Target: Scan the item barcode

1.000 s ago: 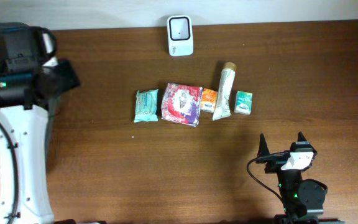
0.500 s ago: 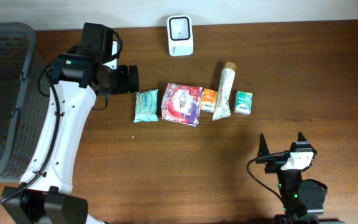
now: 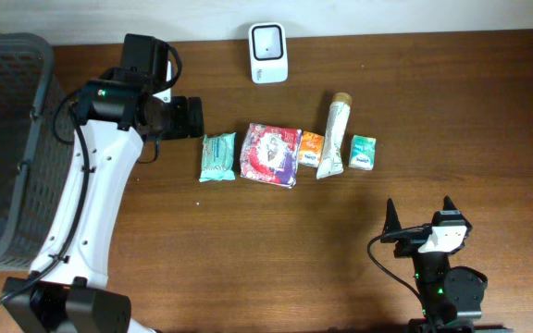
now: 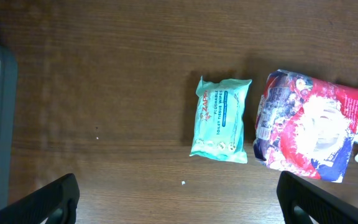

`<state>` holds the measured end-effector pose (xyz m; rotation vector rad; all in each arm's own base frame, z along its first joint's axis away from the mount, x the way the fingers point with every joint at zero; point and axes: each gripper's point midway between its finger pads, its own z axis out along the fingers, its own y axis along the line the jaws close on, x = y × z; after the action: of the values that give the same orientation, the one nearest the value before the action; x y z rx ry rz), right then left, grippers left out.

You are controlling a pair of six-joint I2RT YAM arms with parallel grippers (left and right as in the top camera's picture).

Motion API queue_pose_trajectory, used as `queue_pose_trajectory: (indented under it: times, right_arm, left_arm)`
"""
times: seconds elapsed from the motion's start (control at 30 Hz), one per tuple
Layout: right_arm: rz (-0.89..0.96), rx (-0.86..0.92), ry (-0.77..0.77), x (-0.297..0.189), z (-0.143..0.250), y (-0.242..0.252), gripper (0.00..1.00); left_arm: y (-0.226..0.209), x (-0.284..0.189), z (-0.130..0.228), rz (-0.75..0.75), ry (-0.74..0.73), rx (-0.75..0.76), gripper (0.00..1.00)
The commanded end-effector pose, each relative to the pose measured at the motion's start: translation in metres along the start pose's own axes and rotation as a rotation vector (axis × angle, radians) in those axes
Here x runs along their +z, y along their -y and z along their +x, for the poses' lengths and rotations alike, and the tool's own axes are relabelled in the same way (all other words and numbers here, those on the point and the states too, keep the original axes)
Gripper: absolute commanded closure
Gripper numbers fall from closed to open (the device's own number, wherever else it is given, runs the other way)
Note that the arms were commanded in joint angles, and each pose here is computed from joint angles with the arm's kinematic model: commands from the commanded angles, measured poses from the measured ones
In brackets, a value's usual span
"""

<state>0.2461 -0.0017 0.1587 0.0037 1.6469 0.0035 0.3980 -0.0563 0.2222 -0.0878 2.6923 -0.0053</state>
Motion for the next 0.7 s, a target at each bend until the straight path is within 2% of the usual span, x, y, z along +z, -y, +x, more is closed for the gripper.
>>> queue_pose_trajectory:
  times: [0.0, 0.1, 0.17, 0.2, 0.23, 0.27, 0.33, 0.37, 0.4, 0.43, 0.5, 0.57, 0.63, 0.67]
  right_arm:
    - [0.004, 0.001, -0.003, 0.0, 0.003, 0.0, 0.02]
    - [0.004, 0.001, -0.003, 0.0, 0.003, 0.0, 0.01]
    - [-0.06, 0.008, 0.011, 0.0, 0.0, -0.011, 0.01]
    - [-0.333, 0.098, 0.01, -0.009, -0.004, -0.057, 0.01]
    - [-0.442, 0.099, 0.027, -0.016, -0.01, -0.074, 0.01]
    - [-0.538, 0.078, 0.084, -0.025, -0.024, -0.088, 0.01]
    - [-0.6, 0.077, 0.228, -0.037, -0.059, -0.095, 0.01]
    - [-0.62, 0.071, 0.396, -0.053, -0.098, -0.096, 0.01]
    - [-0.619, 0.023, 0.548, -0.071, -0.129, -0.095, 0.01]
    - [-0.578, 0.018, 0.623, -0.08, -0.153, -0.088, 0.01]
    - [-0.516, -0.006, 0.691, -0.093, -0.194, -0.08, 0.01]
    - [-0.481, -0.079, 0.623, -0.083, -0.221, -0.08, 0.01]
    - [-0.463, -0.121, 0.391, -0.045, -0.227, -0.08, 0.02]
    - [-0.464, -0.127, 0.197, -0.015, -0.223, -0.08, 0.01]
  left_arm:
    - [0.0, -0.001, -0.002, -0.009, 0.005, 0.022, 0.01]
    - [0.0, -0.001, -0.002, -0.009, 0.005, 0.022, 0.01]
    - [0.0, -0.001, -0.002, -0.009, 0.005, 0.022, 0.01]
    - [0.0, -0.001, -0.002, -0.009, 0.005, 0.022, 0.01]
    - [0.0, -0.001, -0.002, -0.009, 0.005, 0.022, 0.01]
    - [0.0, -0.001, -0.002, -0.009, 0.005, 0.022, 0.01]
    - [0.0, -0.001, -0.002, -0.009, 0.005, 0.022, 0.01]
    - [0.0, -0.001, -0.002, -0.009, 0.005, 0.022, 0.01]
    - [0.0, -0.001, -0.002, -0.009, 0.005, 0.022, 0.01]
    - [0.0, -0.001, -0.002, -0.009, 0.005, 0.022, 0.01]
    - [0.0, -0.001, -0.002, -0.009, 0.005, 0.022, 0.01]
    - [0.0, -0.001, -0.002, -0.009, 0.005, 0.022, 0.01]
    - [0.0, -0.001, -0.002, -0.009, 0.005, 0.022, 0.01]
    - [0.0, -0.001, -0.002, -0.009, 0.005, 0.022, 0.01]
